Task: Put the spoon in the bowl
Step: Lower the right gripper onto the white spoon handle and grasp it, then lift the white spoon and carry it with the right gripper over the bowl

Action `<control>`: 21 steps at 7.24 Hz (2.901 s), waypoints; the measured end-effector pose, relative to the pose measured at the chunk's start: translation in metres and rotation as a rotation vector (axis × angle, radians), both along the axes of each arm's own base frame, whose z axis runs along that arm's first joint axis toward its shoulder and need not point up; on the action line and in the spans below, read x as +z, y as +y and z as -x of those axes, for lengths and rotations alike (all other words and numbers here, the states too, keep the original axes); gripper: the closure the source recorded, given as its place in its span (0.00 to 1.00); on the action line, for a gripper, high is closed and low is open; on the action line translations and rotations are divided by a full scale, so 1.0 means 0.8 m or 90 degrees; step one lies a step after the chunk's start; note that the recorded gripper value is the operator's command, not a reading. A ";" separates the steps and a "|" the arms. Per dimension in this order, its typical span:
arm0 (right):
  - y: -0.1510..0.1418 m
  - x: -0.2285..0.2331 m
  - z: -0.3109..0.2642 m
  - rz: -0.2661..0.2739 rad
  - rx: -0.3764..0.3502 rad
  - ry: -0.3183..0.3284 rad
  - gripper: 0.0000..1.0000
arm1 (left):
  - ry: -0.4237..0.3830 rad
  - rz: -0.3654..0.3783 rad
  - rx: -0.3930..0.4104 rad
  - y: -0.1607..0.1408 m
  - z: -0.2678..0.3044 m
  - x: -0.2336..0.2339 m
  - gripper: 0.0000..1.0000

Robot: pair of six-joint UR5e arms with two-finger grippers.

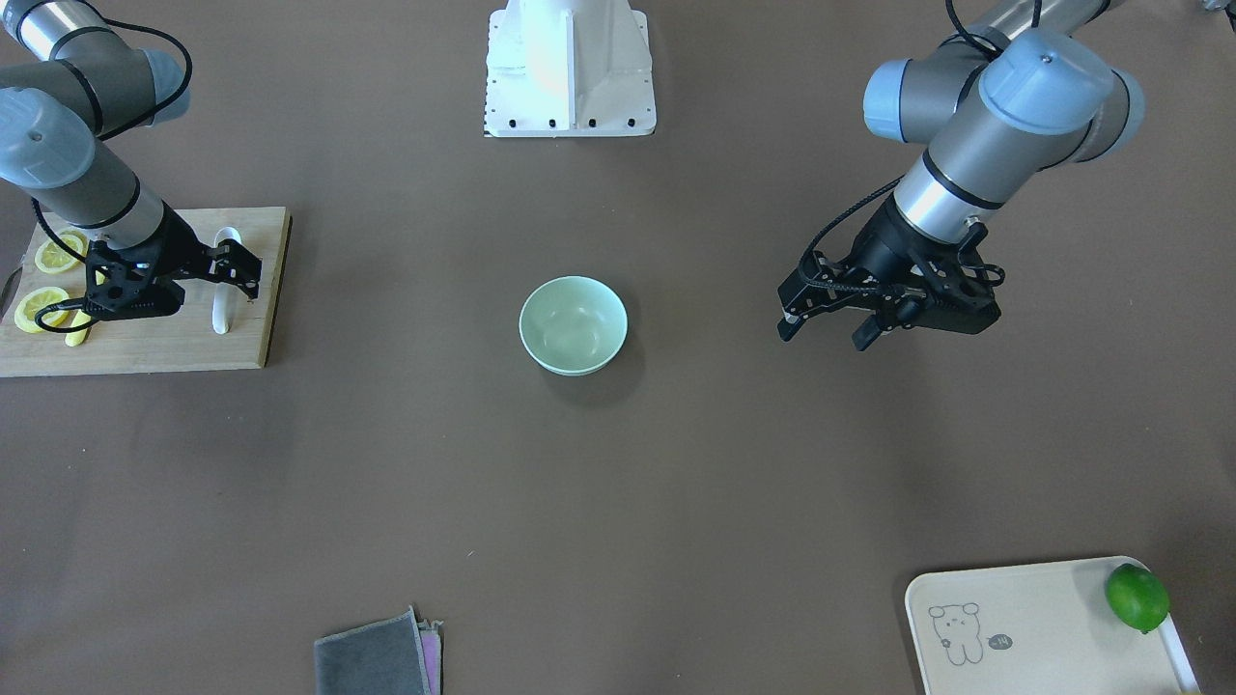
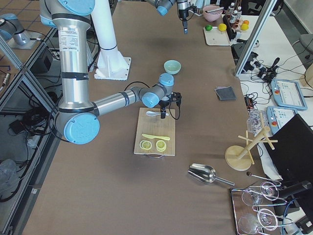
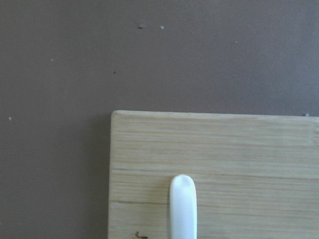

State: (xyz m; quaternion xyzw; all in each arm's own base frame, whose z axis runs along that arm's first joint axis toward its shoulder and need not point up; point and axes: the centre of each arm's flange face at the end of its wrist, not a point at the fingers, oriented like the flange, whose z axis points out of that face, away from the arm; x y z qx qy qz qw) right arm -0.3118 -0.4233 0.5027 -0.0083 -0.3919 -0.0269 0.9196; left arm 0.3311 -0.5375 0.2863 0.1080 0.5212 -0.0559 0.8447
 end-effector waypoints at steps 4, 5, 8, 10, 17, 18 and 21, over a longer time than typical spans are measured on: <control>0.003 0.003 0.004 0.004 -0.005 0.002 0.53 | 0.001 -0.001 0.001 0.000 0.000 0.000 0.02; 0.003 0.004 0.004 0.004 -0.005 0.002 0.59 | 0.001 -0.001 0.001 0.001 0.000 -0.001 0.02; 0.003 0.004 0.004 0.004 -0.005 0.002 1.00 | 0.002 -0.001 0.002 0.001 -0.002 0.000 0.02; 0.006 -0.012 0.003 -0.002 -0.010 -0.013 1.00 | 0.003 -0.002 0.002 0.002 -0.001 -0.001 0.02; -0.078 -0.297 0.035 -0.034 0.133 -0.163 1.00 | -0.061 -0.091 0.040 0.017 0.056 0.103 0.02; -0.099 -0.336 0.079 -0.038 0.165 -0.165 1.00 | -0.077 -0.112 0.044 0.020 0.077 0.131 0.02; -0.106 -0.413 0.206 -0.046 0.246 -0.157 1.00 | -0.093 -0.119 0.040 0.028 0.108 0.176 0.02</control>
